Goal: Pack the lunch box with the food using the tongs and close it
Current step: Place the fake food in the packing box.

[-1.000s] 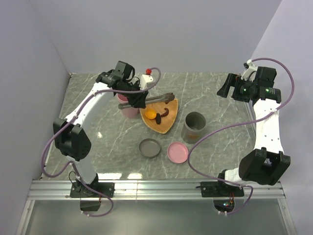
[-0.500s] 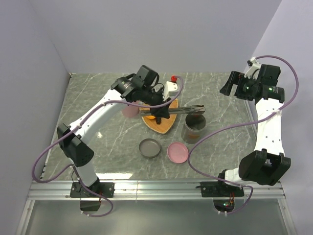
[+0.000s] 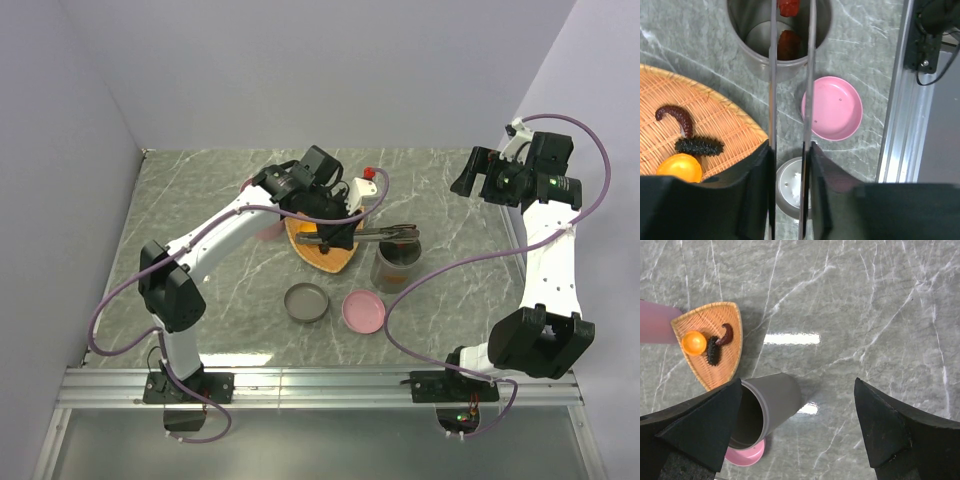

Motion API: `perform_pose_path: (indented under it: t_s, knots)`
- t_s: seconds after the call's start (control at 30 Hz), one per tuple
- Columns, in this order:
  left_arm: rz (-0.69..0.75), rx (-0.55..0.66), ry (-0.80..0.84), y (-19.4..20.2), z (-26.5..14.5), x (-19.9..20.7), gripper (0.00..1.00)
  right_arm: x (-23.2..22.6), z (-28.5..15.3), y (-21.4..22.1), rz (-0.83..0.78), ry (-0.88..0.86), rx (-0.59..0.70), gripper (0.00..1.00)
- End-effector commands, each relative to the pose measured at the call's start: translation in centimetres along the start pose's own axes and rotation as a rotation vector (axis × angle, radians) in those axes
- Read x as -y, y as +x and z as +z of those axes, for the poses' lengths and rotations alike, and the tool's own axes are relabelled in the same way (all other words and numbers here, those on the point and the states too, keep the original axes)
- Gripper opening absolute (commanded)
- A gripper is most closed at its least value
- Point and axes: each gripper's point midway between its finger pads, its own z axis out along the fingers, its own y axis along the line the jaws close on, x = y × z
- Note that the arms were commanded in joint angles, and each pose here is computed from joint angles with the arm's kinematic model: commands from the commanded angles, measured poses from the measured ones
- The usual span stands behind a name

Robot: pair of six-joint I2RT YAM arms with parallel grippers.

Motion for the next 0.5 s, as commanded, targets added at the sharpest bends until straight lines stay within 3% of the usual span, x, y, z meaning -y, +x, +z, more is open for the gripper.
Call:
perform_pose_path:
  t_s: [0.0,0.17,0.47]
  knots:
    - [0.022,0.047,-0.036,-1.8,-0.4,-0.6,0.38,-0.5,-1.1,-1.5,-0.03,-0.012,0.047,1.0]
    - [0.035,0.069,-0.063,-2.4,-1.3,-0.5,0.55,-0.6,-1.0,-1.4,-0.031,-0.019,0.046,1.0]
    - [-0.002,0.103,-0.117,-2.0,-5.6,-1.7,0.51,-0.7,-1.0,-1.4,-0.03,-0.024,0.045,1.0]
